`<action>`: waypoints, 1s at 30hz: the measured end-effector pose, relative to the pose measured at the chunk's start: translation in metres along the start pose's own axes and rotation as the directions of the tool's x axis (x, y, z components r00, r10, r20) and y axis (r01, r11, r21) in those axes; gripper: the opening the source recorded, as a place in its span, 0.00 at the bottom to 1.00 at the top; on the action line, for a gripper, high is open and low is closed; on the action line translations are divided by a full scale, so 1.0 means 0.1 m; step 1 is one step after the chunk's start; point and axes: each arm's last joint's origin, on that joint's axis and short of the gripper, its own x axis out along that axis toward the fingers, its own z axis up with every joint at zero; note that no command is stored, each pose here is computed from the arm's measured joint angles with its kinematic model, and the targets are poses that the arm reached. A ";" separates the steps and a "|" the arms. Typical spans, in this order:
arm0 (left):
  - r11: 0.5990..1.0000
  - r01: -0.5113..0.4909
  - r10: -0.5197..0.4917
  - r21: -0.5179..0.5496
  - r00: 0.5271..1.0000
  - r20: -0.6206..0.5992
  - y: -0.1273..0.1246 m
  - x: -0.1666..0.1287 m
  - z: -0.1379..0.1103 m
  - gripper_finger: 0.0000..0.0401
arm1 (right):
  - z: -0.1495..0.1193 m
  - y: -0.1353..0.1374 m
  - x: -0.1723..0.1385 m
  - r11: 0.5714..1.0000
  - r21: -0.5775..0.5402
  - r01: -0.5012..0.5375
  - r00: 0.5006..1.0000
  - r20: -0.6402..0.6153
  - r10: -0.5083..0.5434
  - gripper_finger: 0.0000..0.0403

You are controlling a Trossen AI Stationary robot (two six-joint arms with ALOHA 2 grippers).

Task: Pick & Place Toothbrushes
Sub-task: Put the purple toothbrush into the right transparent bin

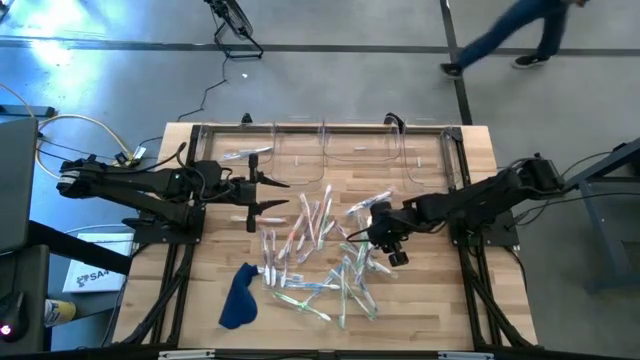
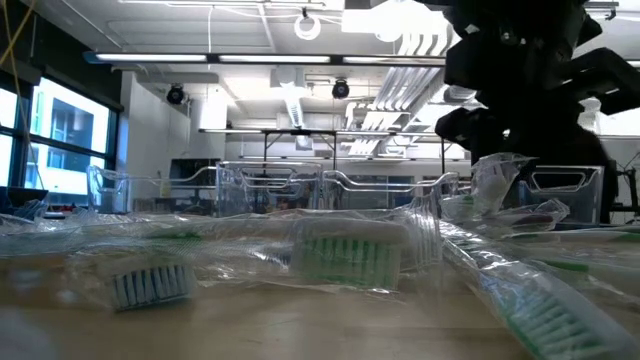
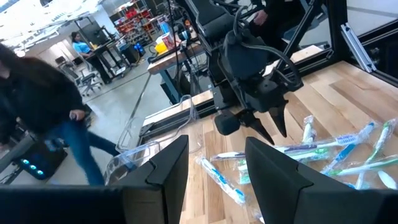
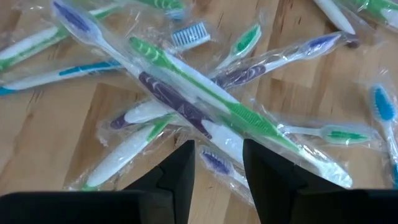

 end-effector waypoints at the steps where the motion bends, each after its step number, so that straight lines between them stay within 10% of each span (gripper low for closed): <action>1: 1.000 0.000 0.000 0.000 1.000 0.000 0.00 0.00 0.00 0.38 | 0.00 0.00 0.01 1.000 -0.004 0.005 1.000 -0.005 -0.005 0.32; 30: 1.000 0.000 0.000 0.000 1.000 0.000 0.00 0.00 0.00 0.38 | 0.02 0.08 0.31 0.993 -0.112 0.027 0.999 -0.020 -0.029 0.32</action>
